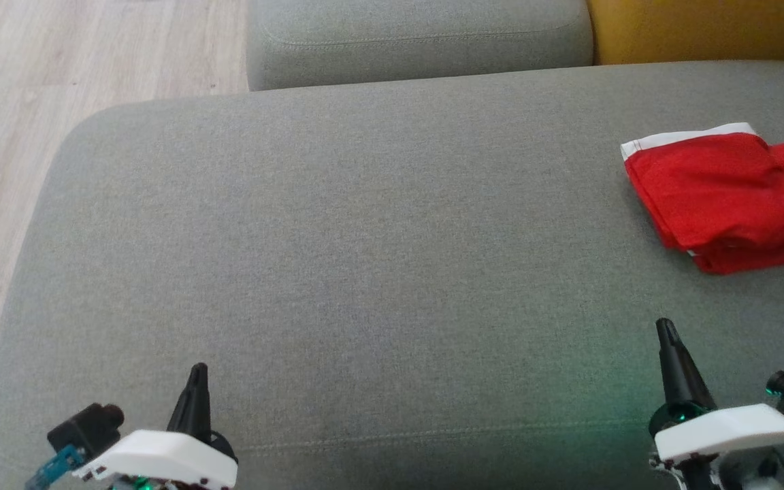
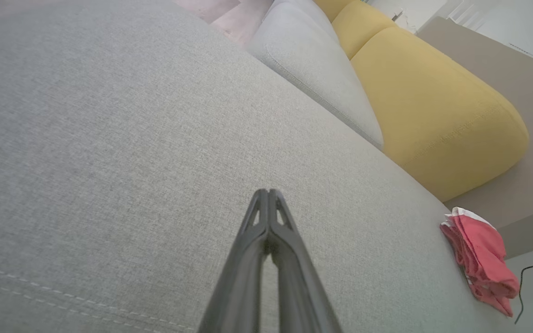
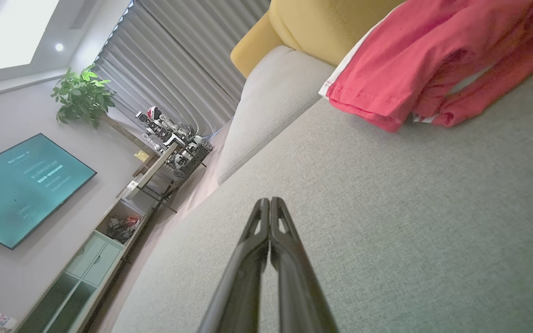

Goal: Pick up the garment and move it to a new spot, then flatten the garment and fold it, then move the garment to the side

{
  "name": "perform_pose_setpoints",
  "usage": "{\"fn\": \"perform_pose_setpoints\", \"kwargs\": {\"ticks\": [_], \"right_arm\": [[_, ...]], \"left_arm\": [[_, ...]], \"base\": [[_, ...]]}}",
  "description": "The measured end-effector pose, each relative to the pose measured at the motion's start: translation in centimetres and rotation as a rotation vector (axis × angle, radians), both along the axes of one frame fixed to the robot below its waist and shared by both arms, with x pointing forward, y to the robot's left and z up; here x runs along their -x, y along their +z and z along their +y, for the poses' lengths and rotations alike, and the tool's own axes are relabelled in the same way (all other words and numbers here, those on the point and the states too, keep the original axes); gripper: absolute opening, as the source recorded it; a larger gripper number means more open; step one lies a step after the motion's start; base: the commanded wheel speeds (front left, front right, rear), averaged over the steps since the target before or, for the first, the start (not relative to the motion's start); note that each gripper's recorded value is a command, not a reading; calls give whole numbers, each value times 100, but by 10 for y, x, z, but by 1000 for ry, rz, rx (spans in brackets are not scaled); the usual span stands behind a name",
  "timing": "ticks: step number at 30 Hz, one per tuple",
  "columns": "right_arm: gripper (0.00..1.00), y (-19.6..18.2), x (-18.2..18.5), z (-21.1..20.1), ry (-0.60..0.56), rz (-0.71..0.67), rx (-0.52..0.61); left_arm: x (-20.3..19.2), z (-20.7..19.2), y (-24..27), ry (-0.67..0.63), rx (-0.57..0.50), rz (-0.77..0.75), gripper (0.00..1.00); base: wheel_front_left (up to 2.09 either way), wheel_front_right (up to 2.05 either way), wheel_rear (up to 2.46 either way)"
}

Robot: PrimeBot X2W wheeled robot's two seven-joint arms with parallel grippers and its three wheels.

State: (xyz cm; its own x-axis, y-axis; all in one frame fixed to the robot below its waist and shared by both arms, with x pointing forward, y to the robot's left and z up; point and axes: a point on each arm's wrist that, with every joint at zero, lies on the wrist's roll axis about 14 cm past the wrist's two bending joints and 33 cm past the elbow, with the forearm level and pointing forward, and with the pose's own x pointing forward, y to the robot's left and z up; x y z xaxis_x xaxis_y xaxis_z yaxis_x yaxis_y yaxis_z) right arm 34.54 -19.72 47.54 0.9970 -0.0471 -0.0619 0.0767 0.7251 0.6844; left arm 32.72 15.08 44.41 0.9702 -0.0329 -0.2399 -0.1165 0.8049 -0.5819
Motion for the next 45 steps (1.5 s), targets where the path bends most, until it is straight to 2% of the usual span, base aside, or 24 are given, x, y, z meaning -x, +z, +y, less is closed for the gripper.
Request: {"fn": "perform_pose_setpoints", "kwargs": {"ticks": [45], "right_arm": [[0,0,-19,-5,-36,8,-513]], "left_arm": [[-25,19,7,111,574,3,0]], "base": [[0,0,0]]}}
